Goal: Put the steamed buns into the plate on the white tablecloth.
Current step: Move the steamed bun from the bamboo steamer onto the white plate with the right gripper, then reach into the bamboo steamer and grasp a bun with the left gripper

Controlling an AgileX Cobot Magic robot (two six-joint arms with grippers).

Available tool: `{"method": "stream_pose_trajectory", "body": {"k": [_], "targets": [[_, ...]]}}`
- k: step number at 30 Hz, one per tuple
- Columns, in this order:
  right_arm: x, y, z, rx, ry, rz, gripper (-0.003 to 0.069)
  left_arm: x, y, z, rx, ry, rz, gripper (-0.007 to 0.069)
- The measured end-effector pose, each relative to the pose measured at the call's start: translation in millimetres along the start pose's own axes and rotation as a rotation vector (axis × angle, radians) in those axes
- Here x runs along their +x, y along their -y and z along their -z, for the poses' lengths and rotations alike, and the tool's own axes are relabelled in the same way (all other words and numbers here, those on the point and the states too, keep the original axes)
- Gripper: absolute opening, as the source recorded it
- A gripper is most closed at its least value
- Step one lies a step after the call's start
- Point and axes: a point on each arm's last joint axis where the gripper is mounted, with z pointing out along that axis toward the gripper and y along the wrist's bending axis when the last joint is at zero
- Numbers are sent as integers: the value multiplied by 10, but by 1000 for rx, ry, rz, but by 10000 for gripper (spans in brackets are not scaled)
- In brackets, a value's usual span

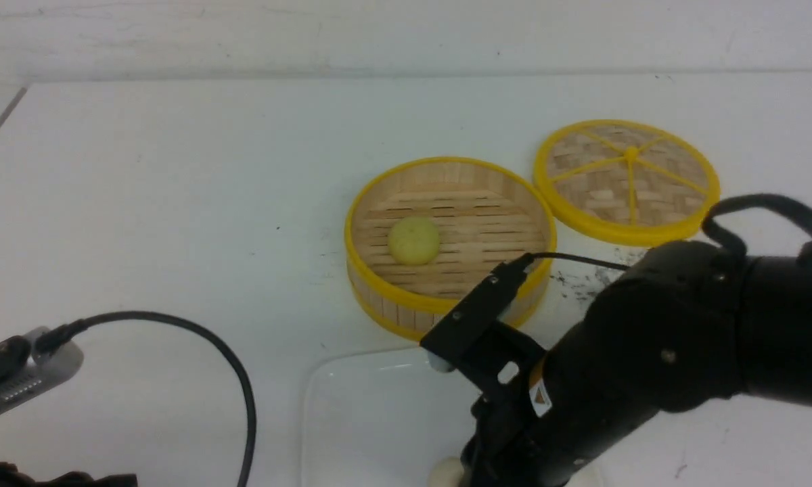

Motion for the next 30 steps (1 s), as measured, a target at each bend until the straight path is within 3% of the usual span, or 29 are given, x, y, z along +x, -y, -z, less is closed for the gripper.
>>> {"method": "stream_pose_trajectory", "body": {"k": [7, 16, 20, 25, 26, 27, 28, 30], "targets": [[51, 82, -69, 80, -70, -49, 171, -1, -1, 0, -1, 1, -4, 240], [90, 103, -29, 119, -144, -114, 370, -36, -23, 1, -26, 39, -33, 242], [18, 68, 126, 121, -195, -108, 386, -49, -21, 2, -24, 54, -34, 242], [-75, 31, 552, 161, -159, -62, 319, -35, -26, 1, -29, 38, -35, 242], [-67, 41, 755, 204, -134, -33, 253, -23, -30, 1, -33, 24, -37, 242], [-54, 40, 799, 209, -131, -30, 234, -21, -30, 1, -33, 23, -37, 242], [3, 54, 995, 252, -106, -18, 148, -14, -33, 1, -37, 14, -42, 242], [84, 61, 1224, 291, -61, -34, 50, 4, -36, 2, -40, -7, -54, 227]]}}
